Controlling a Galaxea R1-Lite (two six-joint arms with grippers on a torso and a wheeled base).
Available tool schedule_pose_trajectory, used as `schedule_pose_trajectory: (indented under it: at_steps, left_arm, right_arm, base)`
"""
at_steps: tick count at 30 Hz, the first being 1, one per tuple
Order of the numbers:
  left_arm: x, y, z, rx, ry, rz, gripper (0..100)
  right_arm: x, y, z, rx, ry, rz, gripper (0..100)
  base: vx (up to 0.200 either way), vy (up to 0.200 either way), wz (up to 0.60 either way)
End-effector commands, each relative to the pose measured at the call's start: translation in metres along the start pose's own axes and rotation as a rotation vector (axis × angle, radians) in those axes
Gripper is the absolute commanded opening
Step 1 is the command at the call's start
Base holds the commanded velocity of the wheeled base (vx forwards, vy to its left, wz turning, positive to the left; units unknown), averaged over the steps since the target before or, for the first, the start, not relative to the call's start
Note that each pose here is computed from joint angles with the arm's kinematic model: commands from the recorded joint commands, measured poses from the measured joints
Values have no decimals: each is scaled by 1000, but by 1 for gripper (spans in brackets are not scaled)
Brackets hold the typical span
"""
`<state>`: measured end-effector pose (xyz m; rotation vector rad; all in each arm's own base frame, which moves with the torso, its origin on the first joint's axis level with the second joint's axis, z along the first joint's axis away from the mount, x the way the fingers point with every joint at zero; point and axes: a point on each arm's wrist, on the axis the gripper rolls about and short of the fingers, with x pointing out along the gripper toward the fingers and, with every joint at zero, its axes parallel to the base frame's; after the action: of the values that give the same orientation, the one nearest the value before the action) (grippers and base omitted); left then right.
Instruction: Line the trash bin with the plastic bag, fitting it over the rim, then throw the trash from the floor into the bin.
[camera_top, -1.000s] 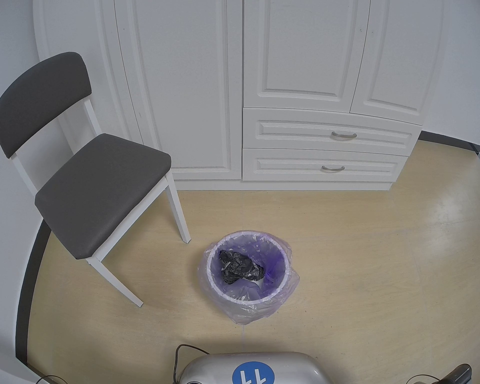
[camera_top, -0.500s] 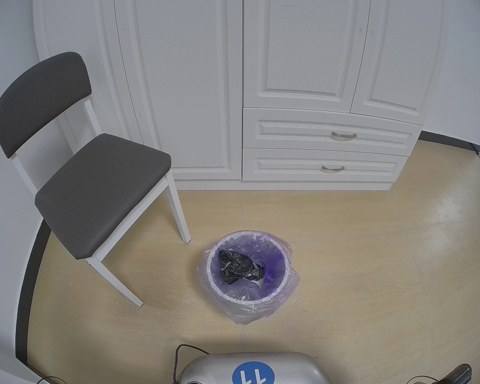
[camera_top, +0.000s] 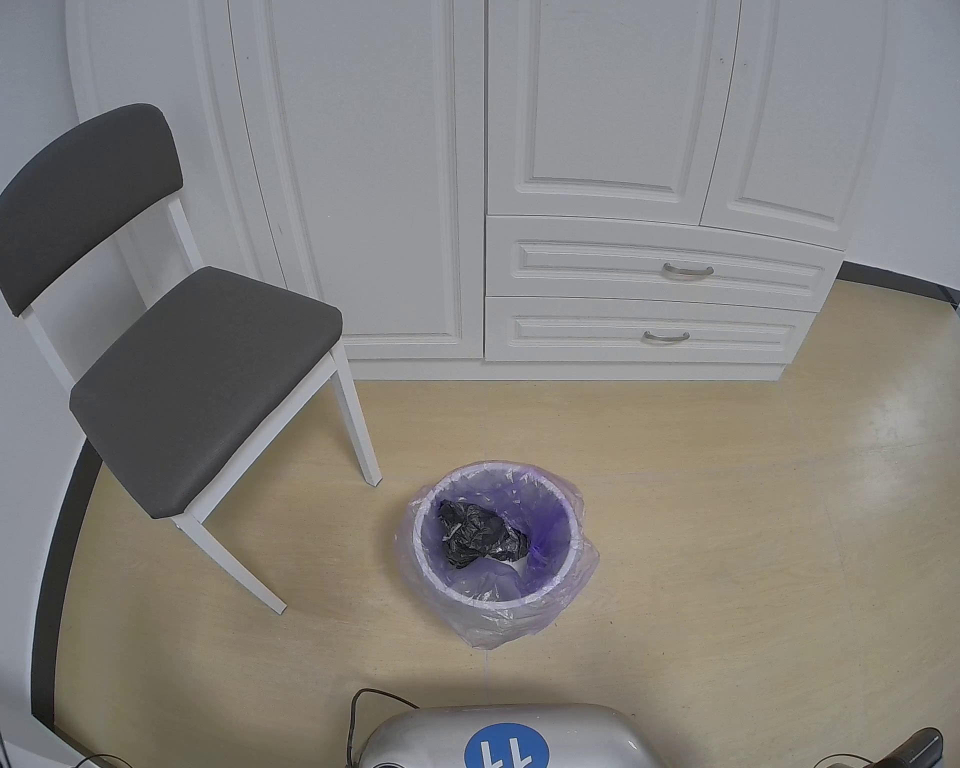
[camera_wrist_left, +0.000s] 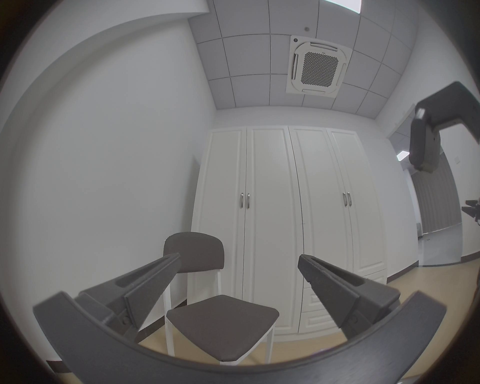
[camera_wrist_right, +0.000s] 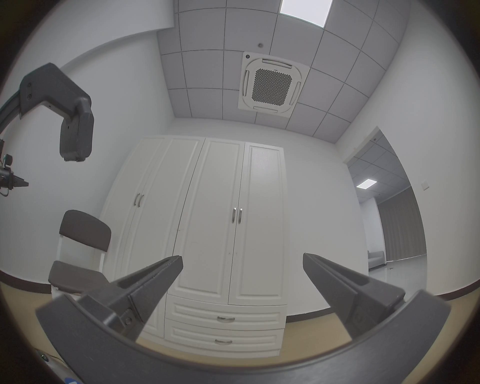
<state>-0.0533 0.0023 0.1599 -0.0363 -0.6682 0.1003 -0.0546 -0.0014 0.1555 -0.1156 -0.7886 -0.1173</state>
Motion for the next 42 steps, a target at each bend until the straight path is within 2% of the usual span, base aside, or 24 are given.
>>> schedule_pose_trajectory:
  at_steps: [1, 5, 10, 13, 22, 33, 39, 42]
  left_arm:
    - [-6, 1, -25, 7, 32, 2, 100]
    - [-7, 1, -27, -7, 53, 20, 100]
    - [-7, 2, -35, -14, 135, 45, 100]
    - [-9, 2, -45, -4, 224, 52, 100]
    - [-13, 3, -58, 8, 364, 51, 100]
    - [-15, 3, -62, 14, 402, 52, 100]
    - [-15, 3, -63, 15, 410, 52, 100]
    - [-15, 3, -63, 15, 411, 52, 100]
  right_arm:
    - [-4, 1, -12, -3, 60, 5, 100]
    - [-5, 2, -16, -1, 101, 8, 100]
    - [-6, 3, -24, -2, 180, 17, 100]
    - [-8, 4, -33, -2, 273, 30, 100]
    - [-16, 7, -52, 12, 473, 61, 100]
    - [-28, 10, -71, 16, 692, 114, 100]
    - [-30, 10, -72, 23, 708, 135, 100]
    - [-30, 11, -73, 53, 712, 164, 100]
  base:
    - [0, 0, 0]
    - [0, 0, 0]
    - [0, 0, 0]
    - [0, 0, 0]
    - [0, 0, 0]
    - [0, 0, 0]
    - [0, 0, 0]
    - [0, 0, 0]
